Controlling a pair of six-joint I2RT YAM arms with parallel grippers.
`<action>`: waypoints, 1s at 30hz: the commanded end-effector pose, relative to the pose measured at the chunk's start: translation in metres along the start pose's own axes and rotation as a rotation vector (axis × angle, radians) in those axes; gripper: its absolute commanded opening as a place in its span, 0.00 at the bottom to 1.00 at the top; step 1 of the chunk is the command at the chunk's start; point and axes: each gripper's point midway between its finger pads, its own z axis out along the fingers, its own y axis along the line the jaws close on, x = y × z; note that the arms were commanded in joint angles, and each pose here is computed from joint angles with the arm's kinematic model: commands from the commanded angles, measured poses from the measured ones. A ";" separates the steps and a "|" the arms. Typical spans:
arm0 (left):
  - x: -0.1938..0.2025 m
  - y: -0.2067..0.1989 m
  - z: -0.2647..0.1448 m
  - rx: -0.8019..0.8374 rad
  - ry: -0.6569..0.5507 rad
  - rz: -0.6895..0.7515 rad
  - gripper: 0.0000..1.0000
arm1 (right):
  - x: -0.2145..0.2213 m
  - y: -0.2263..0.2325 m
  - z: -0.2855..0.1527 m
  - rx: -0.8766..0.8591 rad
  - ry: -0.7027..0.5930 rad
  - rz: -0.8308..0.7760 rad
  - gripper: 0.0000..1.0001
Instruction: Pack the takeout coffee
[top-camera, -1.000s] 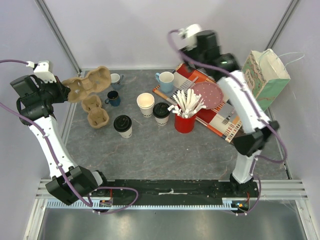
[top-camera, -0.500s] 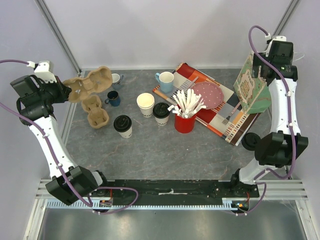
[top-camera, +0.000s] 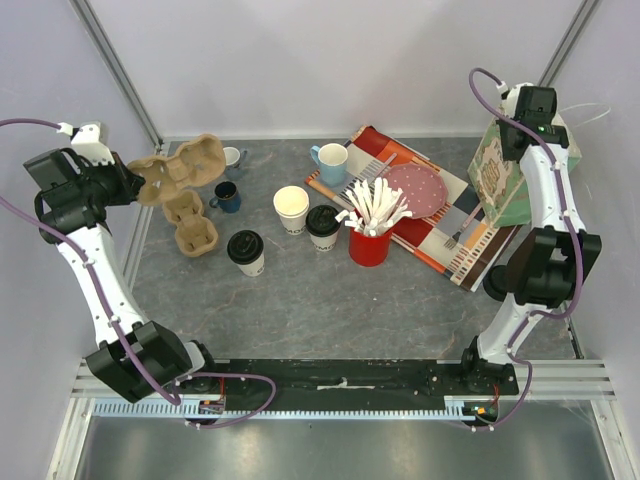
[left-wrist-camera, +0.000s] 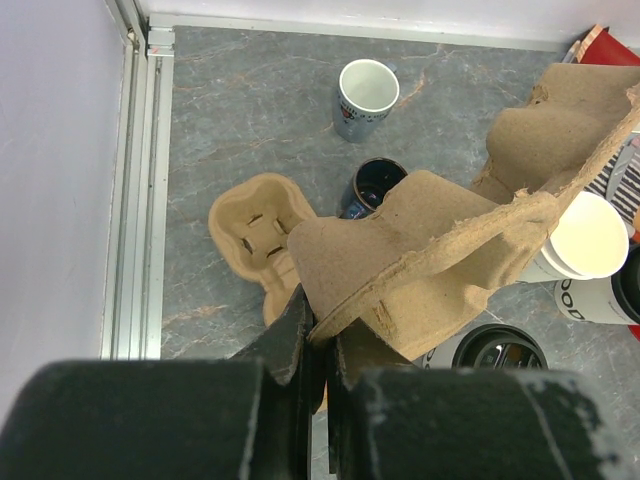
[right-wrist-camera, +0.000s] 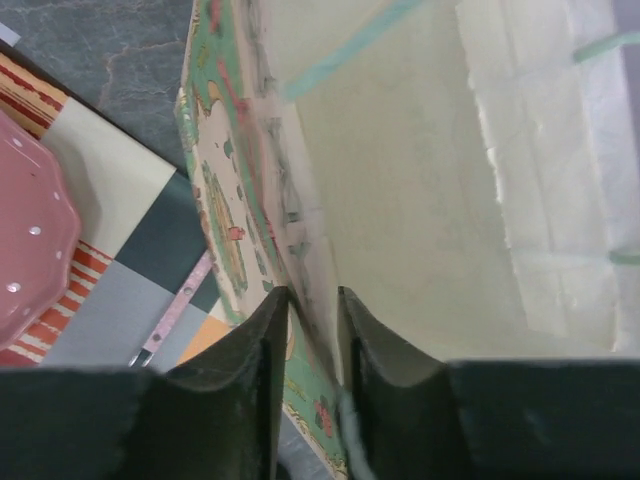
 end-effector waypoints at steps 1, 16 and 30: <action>-0.023 0.000 -0.010 -0.011 -0.053 0.069 0.02 | -0.026 -0.009 -0.016 0.003 -0.097 -0.005 0.26; -0.023 -0.009 -0.018 0.006 -0.063 0.070 0.02 | -0.115 -0.039 -0.206 0.065 -0.625 0.025 0.00; -0.022 -0.023 -0.028 0.032 -0.067 0.049 0.02 | -0.098 0.150 -0.469 -1.131 -1.185 -0.336 0.00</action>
